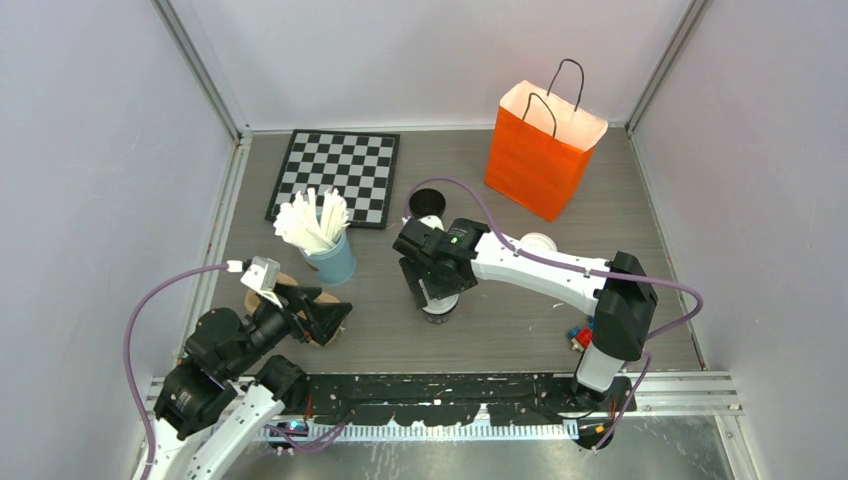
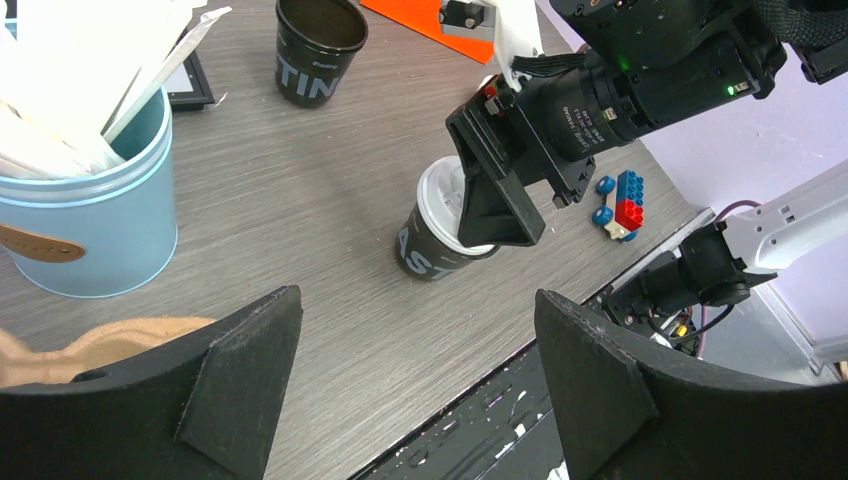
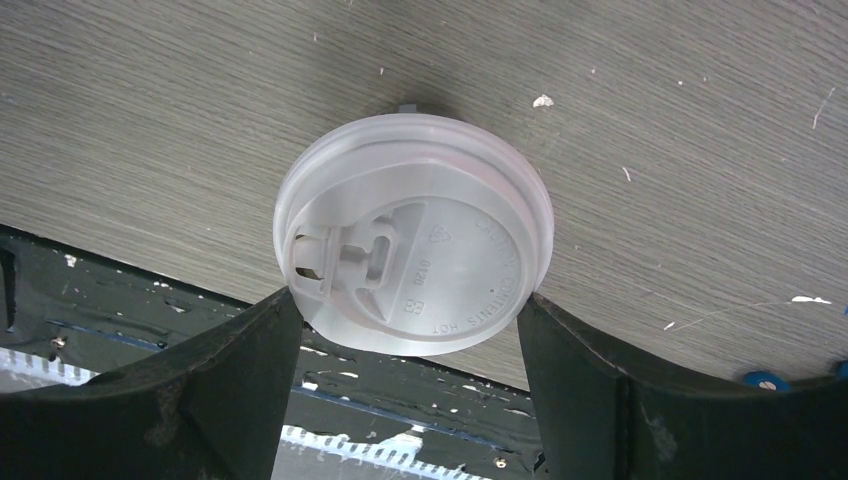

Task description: Pack the takeout coffee

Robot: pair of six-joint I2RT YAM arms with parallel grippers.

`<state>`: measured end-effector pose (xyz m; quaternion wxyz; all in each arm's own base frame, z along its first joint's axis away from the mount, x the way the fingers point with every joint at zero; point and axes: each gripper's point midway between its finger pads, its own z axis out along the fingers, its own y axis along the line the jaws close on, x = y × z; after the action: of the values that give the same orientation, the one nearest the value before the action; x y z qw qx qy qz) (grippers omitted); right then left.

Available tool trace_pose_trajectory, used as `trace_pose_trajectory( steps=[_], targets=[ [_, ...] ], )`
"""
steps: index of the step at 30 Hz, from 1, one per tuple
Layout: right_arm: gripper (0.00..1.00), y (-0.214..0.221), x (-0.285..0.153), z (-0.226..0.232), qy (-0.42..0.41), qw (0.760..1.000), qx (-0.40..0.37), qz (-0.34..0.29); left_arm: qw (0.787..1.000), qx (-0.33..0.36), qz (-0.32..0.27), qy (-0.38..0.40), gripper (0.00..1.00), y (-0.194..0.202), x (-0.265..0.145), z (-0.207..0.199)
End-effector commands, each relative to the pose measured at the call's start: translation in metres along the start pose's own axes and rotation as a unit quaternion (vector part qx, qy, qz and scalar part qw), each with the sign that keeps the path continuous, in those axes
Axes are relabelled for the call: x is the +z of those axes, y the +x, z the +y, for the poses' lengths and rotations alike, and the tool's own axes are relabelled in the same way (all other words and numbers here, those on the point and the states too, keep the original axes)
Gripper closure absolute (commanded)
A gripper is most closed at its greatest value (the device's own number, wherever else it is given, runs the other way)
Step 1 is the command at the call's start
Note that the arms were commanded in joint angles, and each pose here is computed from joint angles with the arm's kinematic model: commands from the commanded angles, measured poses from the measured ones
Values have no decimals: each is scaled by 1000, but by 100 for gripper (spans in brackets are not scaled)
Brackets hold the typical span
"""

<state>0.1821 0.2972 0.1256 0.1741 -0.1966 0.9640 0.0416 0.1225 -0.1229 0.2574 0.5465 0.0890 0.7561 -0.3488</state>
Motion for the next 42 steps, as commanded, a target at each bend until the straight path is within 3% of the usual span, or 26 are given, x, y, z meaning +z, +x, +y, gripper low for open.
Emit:
trace_pose_trajectory(
  steps=[1,25,42],
  targets=[
    [20,-7,-8,6,-22,1000,4,-15,1000,12,-16,-1,12,-7,-3,0],
    [12,-5,-6,3,-8,1000,6,-4,1000,12,-12,-2,12,-6,-2,1],
    [25,3,-3,11,-34,999,10,6,1000,9,4,-5,12,-1,7,2]
  ],
)
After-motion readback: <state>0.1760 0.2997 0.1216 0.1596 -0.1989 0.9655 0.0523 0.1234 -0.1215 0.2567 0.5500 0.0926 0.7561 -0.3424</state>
